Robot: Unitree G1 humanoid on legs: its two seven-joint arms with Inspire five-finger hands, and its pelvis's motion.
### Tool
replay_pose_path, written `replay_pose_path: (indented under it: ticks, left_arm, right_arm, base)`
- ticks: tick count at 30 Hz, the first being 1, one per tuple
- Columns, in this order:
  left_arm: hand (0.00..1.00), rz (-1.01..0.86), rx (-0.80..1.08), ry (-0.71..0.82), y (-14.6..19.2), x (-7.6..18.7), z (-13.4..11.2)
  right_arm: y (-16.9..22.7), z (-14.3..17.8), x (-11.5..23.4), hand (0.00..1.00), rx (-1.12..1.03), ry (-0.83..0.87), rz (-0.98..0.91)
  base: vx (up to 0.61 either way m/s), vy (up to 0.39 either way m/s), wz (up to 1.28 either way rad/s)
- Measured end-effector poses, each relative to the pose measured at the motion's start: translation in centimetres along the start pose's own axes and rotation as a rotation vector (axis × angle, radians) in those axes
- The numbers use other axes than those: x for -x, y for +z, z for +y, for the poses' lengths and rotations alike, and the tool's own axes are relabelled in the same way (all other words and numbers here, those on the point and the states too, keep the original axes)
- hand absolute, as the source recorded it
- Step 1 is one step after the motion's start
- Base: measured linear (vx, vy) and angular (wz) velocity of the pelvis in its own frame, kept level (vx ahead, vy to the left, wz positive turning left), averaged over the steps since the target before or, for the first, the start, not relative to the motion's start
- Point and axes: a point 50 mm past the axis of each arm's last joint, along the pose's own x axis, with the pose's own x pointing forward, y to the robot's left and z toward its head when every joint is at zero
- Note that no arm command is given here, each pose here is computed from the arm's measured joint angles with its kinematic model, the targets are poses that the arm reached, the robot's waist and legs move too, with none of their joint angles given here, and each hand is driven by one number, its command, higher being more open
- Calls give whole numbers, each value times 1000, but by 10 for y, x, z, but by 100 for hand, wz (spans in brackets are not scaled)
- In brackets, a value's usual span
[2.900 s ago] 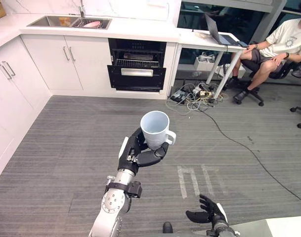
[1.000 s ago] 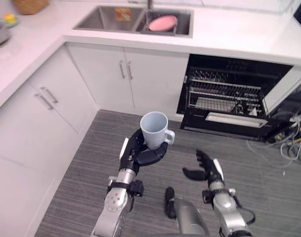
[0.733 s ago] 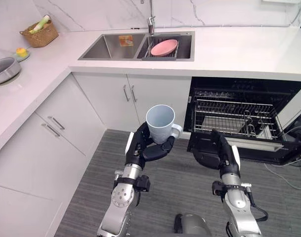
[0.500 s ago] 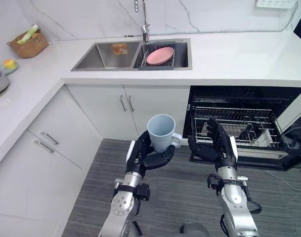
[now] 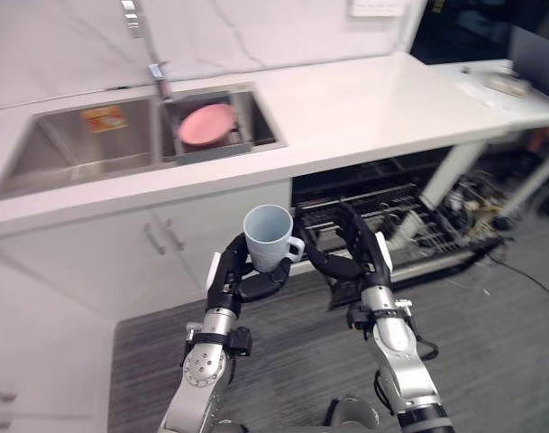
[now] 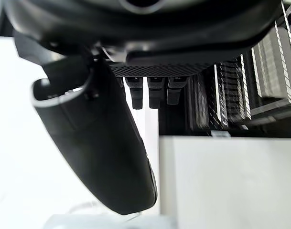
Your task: Walk over to the sink, pick up the cup, carry it to the dishwasher, place the cup inside the dishwasher, then close the dishwasher door
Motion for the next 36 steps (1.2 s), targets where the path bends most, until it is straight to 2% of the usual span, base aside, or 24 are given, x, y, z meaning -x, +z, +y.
replay_pose_path:
  ticks: [3, 6, 11, 16, 20, 26, 36]
  left_arm:
    - [30, -9, 21, -25, 1, -6, -10]
    - [30, 9, 12, -20, -3, -13, -10]
    - [30, 9, 7, 63, -4, -17, 2]
    - [30, 27, 9, 109, -9, -18, 7]
    - [30, 22, -25, 106, -8, -32, 9]
    - [30, 4, -37, 132, -3, -35, 17]
    - [30, -32, -14, 0, 5, -34, -9]
  right_arm:
    - [-6, -11, 6, 90, 37, -11, 29]
    - [-4, -17, 8, 90, 35, -14, 21]
    - [15, -8, 7, 90, -48, 41, -57]
    - [11, 5, 10, 90, -105, 147, -28]
    - [9, 15, 16, 90, -157, 222, -15]
    - [17, 29, 17, 90, -174, 306, -48]
    - [24, 33, 8, 90, -146, 299, -78]
  base:
    - [150, -52, -45]
    - [143, -73, -65]
    - [111, 20, -99]
    - [175, 152, -97]
    - [196, 161, -23]
    - [83, 65, -10]
    - [19, 26, -2]
